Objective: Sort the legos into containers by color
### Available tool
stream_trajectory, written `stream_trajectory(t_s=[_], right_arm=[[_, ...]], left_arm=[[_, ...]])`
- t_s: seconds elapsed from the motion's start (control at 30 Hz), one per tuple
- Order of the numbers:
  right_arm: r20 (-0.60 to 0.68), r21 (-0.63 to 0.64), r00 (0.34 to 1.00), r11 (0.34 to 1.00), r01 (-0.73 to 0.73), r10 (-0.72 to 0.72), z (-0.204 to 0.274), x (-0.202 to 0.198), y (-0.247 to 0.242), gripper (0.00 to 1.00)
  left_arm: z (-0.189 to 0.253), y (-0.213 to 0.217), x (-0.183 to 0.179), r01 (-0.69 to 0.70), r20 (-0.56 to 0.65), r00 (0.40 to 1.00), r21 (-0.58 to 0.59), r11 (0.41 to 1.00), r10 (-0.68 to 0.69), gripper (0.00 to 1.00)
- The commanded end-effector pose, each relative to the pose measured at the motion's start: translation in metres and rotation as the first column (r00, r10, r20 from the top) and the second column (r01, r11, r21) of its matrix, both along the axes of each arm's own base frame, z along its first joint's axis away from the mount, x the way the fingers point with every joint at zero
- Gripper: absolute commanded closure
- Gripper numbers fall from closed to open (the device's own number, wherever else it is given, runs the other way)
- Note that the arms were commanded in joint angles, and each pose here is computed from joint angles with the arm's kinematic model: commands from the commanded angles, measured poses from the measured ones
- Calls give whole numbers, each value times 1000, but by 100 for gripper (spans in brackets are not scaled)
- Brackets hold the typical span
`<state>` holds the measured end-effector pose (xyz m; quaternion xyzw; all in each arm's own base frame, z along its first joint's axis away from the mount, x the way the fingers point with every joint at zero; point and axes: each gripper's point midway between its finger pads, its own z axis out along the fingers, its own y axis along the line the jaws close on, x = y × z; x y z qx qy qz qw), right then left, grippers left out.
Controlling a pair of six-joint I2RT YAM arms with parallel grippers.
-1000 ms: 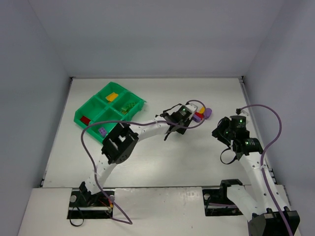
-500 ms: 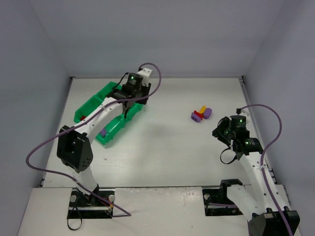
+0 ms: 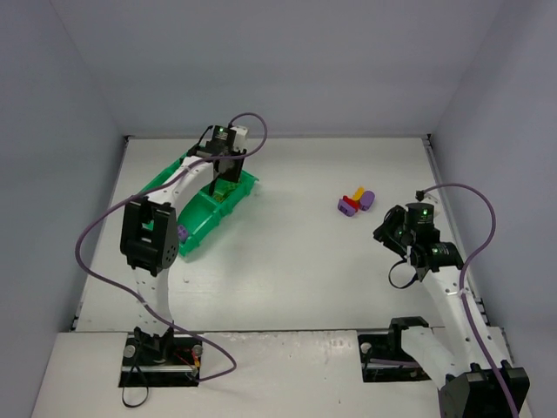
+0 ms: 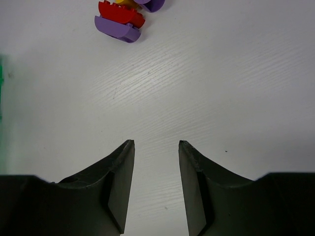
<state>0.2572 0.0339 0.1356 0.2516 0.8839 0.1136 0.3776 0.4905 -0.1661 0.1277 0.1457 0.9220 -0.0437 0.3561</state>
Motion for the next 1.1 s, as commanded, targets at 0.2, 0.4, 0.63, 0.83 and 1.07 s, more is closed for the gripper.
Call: stream_trajectory(t_s=[0.2,0.4,0.63,0.83,1.07], right_arm=[[31,29,1000,1000,-4,3,4,7,4,61],[15,35,1000,999,1,-1,2,11,5,61],[19,53,1000,999,-8,7,1,18,8,61],[-2,67,1000,998,14,-14,-6,37,10,32],[-59,7,996,998,68,-67,-21,80,15,6]], left_arm=[[51,15,27,-47,130,990,-22,999,49,61],[69,5,19,-28,148,988,-68,997,38,35],[85,-24,0,42,159,987,-132,990,-20,30],[96,-77,-38,158,150,981,-237,959,-124,30],[105,-66,-84,125,97,990,-304,945,-100,30]])
